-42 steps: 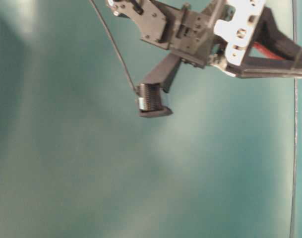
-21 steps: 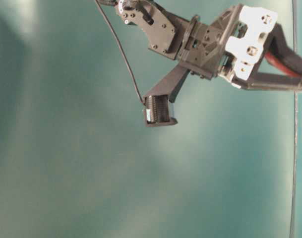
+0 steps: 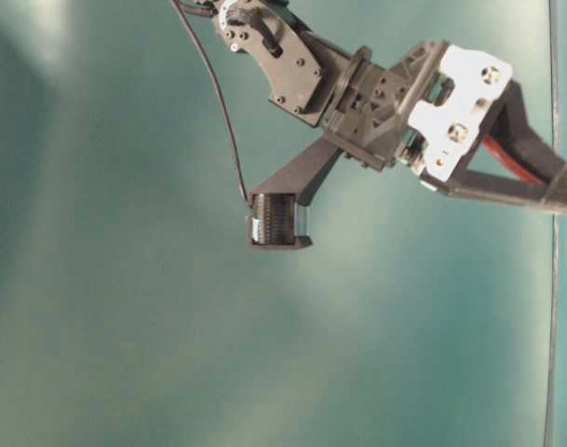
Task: Scoop the yellow hexagonal prism block from the bowl with a spoon using the right arm.
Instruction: 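Lower the spoon into the bowl and push it under the yellow block, then raise the spoon with the yellow block out of the bowl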
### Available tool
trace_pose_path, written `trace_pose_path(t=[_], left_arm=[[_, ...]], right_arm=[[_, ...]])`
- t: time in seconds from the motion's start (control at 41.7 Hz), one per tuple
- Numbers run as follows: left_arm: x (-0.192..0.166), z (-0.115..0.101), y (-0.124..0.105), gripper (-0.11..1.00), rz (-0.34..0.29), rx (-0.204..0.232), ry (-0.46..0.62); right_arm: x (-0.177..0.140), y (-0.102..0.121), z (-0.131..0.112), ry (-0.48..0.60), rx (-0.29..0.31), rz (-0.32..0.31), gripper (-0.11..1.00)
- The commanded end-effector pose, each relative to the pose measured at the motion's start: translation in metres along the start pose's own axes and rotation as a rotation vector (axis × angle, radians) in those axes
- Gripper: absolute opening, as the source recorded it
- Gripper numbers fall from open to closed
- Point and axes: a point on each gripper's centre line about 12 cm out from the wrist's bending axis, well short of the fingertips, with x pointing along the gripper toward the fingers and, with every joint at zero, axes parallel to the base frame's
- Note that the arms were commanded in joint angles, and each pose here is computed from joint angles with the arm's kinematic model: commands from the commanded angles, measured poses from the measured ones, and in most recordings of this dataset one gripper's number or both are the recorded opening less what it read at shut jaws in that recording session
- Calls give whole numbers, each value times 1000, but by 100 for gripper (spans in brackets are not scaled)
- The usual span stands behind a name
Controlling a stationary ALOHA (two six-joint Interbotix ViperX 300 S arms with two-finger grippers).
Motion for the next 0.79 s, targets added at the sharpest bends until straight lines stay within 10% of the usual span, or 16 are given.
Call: trace_pose_path(t=[0.0, 0.768], left_arm=[[2, 10, 0, 0, -1, 2, -23], [2, 8, 0, 0, 0, 0, -11]], right_arm=[[-9, 0, 15, -64, -1, -8, 24], [-16, 1, 21, -152, -1, -26, 24]])
